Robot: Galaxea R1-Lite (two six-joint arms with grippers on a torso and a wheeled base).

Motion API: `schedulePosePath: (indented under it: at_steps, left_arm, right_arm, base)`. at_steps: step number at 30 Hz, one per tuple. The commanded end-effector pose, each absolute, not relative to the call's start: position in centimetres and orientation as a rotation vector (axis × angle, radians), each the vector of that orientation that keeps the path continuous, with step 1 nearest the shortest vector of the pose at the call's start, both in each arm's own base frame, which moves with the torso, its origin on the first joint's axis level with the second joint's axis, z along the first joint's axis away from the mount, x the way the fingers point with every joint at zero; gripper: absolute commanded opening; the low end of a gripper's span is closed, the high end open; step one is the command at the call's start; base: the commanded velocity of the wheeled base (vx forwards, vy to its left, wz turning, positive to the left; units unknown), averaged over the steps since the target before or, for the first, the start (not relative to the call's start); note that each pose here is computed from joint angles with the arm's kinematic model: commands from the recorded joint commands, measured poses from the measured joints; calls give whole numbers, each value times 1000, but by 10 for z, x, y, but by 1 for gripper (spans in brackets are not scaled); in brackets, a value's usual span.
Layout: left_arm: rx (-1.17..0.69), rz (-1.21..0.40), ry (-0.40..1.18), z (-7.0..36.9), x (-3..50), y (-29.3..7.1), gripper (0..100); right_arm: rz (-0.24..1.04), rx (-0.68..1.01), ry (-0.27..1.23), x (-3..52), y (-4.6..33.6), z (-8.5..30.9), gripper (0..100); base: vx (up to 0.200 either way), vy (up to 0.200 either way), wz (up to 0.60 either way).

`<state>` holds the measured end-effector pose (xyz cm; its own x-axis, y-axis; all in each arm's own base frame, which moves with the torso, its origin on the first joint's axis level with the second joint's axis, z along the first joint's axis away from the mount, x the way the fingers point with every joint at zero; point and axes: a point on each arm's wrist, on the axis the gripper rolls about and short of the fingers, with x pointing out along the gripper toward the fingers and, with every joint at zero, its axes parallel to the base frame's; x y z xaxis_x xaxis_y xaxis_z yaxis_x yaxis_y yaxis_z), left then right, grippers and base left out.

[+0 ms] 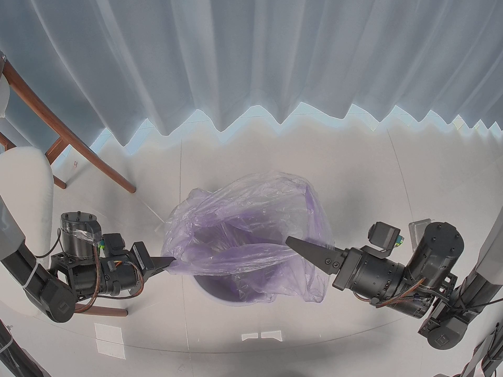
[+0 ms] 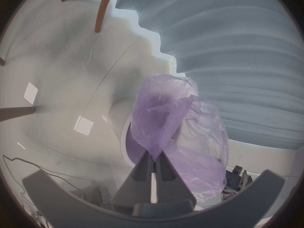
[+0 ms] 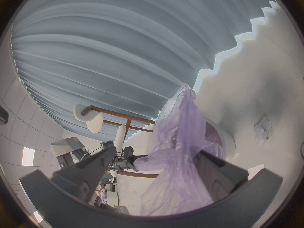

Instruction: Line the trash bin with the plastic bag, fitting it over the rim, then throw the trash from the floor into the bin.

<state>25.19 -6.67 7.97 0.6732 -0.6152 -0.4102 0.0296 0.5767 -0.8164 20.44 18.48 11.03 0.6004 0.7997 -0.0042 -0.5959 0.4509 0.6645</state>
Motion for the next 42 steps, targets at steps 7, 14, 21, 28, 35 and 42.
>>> schedulePosePath:
  at_steps: [7, 14, 21, 28, 35, 42]
  left_arm:
    - [-885, -426, 747, 81, 250, -67, 0]
    - [-859, -423, 746, 80, 250, -64, 0]
    - [-846, -431, 746, 80, 248, -65, 0]
    - [-842, -437, 747, 80, 246, -66, 0]
    - [-842, -437, 750, 80, 246, -66, 0]
    - [-842, -439, 747, 80, 246, -66, 0]
  right_arm:
    - [876, 680, 332, 208, 186, 108, 0]
    - [847, 757, 313, 189, 169, 125, 0]
    - [817, 589, 401, 166, 150, 99, 0]
    - [844, 523, 420, 160, 156, 92, 100]
    - [863, 626, 338, 177, 168, 111, 100]
    - [839, 649, 315, 199, 179, 109, 100]
  base:
    - [0, 0, 0]
    - [0, 0, 0]
    - [0, 0, 0]
    - [0, 0, 0]
    - [0, 0, 0]
    - [0, 0, 0]
